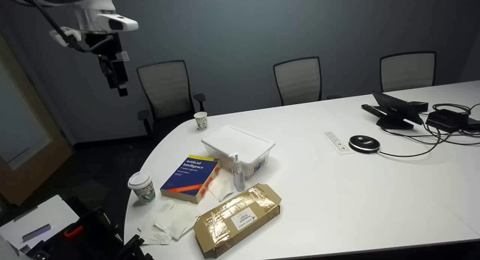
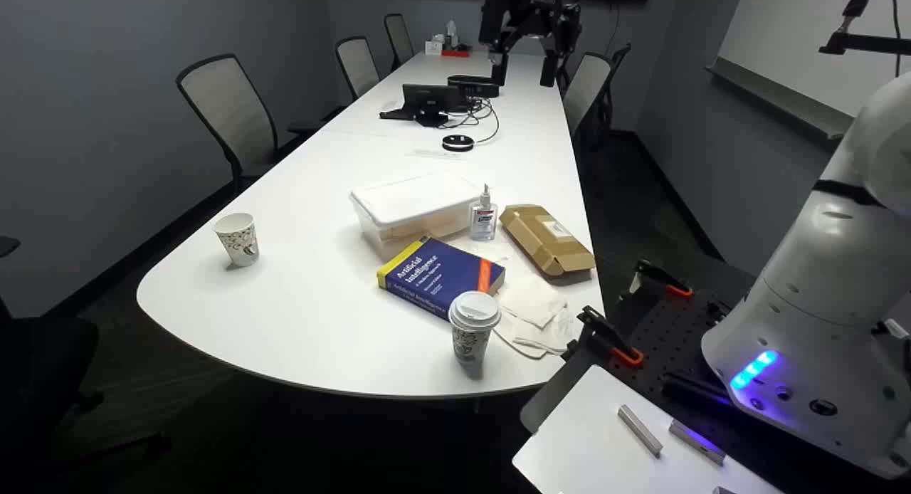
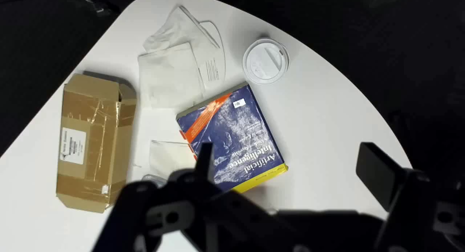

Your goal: Pick the paper towel on the table and use it to wipe the brown box

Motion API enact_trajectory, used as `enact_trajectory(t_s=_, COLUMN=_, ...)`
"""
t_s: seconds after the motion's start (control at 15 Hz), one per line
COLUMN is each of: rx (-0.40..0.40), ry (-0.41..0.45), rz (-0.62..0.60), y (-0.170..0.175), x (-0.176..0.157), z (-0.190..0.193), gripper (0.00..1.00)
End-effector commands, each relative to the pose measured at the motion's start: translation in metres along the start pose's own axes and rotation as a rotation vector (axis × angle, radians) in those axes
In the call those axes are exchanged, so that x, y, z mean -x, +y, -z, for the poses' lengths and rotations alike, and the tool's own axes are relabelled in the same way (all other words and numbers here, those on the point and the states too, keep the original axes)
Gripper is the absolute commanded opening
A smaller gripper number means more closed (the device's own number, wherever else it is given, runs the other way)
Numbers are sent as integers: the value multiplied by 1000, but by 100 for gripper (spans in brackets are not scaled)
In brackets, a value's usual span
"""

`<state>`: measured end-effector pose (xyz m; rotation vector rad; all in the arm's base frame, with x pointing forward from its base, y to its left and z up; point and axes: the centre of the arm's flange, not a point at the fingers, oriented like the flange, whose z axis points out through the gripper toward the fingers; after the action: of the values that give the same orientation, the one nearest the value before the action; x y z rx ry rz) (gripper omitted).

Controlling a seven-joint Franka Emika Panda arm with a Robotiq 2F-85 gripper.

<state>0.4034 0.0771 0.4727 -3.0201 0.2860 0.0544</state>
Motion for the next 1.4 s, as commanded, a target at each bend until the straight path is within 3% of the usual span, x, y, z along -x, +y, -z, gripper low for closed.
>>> enact_trajectory(t_s=0.0, rx=0, ry=0, rz=0, y=0, x=0, z=0, gripper=100)
enact_trajectory(t_s=0.33, rx=0, ry=0, rz=0, y=0, x=0, z=0, gripper=100)
enact_trajectory(t_s=0.53, rx=11, ry=-20, rz=-38, y=20, x=-31, z=-25, gripper=100)
enact_trajectory(t_s=0.93, rx=-58, ry=-74, rz=-196, y=112, x=-91, z=-143, gripper=100)
enact_trajectory(t_s=1.33, rx=-148, ry=-169, rz=-351, y=180, x=-88, z=-287, gripper=100)
